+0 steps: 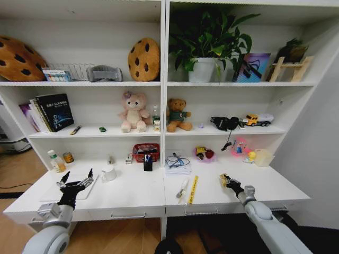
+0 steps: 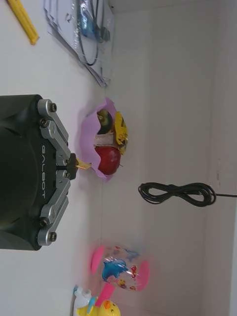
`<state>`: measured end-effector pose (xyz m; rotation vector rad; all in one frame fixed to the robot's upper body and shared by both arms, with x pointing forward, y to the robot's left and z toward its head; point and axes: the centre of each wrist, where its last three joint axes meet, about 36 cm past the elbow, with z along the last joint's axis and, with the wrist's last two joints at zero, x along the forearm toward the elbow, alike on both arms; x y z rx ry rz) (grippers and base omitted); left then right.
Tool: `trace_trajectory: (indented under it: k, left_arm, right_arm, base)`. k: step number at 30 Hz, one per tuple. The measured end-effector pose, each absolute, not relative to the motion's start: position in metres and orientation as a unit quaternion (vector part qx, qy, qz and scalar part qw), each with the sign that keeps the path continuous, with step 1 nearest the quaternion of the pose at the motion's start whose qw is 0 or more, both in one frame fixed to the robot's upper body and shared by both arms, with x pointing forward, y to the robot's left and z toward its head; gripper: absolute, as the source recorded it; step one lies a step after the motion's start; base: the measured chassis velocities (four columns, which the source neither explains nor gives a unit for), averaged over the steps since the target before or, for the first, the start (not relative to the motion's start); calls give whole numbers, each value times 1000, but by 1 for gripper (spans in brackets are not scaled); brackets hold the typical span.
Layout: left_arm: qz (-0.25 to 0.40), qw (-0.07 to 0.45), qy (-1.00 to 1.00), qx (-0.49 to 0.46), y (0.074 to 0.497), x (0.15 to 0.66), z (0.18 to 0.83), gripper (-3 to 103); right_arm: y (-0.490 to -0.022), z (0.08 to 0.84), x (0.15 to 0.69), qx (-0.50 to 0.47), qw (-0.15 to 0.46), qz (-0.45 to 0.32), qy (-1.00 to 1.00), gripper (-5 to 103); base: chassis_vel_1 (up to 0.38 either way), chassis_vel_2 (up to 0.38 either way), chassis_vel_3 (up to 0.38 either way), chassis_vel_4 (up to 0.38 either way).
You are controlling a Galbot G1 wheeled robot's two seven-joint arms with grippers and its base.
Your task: Organize the objects on the table.
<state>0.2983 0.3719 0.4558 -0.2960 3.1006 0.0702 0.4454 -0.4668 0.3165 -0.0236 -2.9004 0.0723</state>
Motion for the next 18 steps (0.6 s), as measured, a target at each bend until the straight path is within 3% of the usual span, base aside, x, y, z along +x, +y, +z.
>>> trace_trajectory:
  k: [7,18]
  left_arm:
    - [23,11,995,-94,371,298,455,100]
    - [25,8,995,-96,370,295,452,100]
  right_arm:
    - [-460,332,477,-65,97,22,-993,0]
    - [-445,350,536,-65,72,21,-995,0]
  base:
    - [0,0,0,0]
    - [0,0,0,0]
